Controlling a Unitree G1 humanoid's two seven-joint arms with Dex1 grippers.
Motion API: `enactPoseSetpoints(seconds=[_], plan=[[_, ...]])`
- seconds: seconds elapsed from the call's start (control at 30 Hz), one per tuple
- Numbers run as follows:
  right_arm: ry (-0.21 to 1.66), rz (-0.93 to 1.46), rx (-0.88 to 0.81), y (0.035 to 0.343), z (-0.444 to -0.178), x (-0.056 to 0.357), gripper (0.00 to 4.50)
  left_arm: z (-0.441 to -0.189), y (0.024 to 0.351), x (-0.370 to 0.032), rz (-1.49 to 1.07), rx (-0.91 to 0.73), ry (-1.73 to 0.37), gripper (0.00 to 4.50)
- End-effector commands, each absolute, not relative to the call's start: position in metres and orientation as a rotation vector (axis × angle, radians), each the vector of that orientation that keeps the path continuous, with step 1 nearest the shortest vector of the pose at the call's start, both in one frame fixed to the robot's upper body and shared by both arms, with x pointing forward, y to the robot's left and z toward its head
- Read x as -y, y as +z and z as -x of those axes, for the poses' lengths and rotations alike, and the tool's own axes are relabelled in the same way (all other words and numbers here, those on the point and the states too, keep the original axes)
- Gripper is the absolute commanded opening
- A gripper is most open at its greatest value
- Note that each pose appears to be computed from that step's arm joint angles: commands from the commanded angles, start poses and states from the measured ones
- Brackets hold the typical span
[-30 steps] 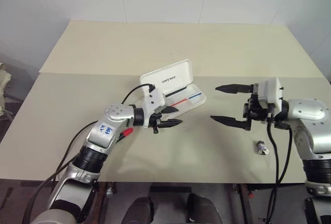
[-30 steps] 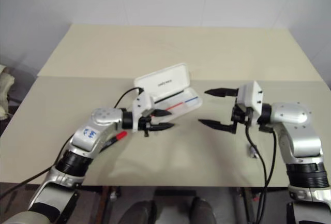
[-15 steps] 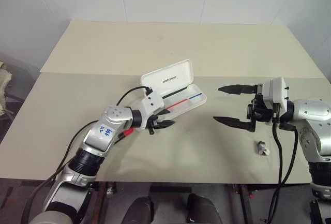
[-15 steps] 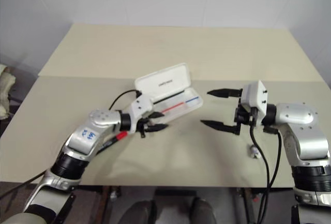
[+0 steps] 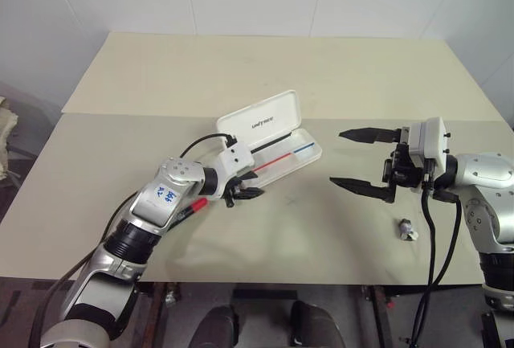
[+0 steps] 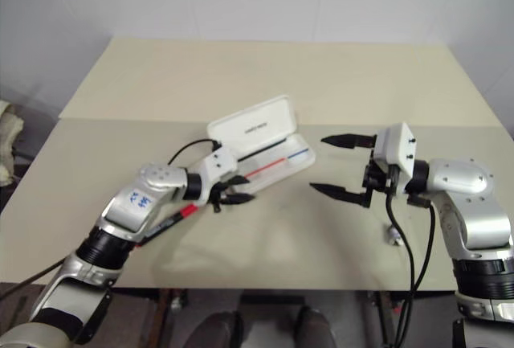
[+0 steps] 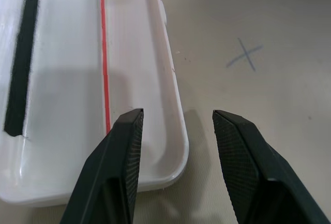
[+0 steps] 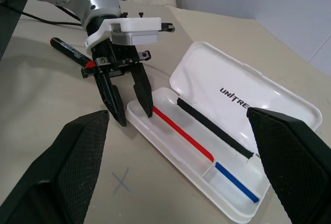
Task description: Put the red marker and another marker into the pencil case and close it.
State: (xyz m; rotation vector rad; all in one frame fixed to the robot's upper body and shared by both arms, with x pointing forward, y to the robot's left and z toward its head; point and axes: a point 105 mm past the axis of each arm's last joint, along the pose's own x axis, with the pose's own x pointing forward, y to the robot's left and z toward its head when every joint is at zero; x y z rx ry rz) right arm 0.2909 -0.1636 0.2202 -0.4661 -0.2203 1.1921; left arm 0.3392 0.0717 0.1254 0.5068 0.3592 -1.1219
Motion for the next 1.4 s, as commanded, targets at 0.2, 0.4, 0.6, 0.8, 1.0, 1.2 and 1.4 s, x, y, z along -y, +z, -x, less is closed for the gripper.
enactPoseSetpoints(seconds=[0.2,0.4,0.6,0.8,1.0,1.2,1.4], plan=[[1.174,0.526,0.317,0.249,-0.288,0.164,4.5,-0.332,0.107,-0.074,-0.59,-0.471,-1.169,1.31],[1.175,0.532,0.325,0.252,-0.29,0.164,4.5,-0.327,0.102,-0.068,-0.594,-0.482,-1.2,0.02],[1.182,0.528,0.325,0.25,-0.29,0.162,4.5,-0.322,0.102,-0.062,-0.622,-0.466,-1.255,0.02],[1.182,0.524,0.316,0.249,-0.293,0.165,4.5,-0.307,0.113,-0.059,-0.661,-0.46,-1.397,0.02],[1.179,0.516,0.28,0.245,-0.292,0.172,4.5,-0.296,0.116,-0.058,-0.675,-0.5,-1.487,0.02],[1.197,0.471,0.157,0.231,-0.275,0.187,4.5,-0.292,0.116,-0.046,-0.673,-0.509,-1.517,0.02],[1.128,0.463,0.064,0.219,-0.264,0.211,4.5,-0.285,0.116,-0.037,-0.683,-0.53,-1.584,0.02]])
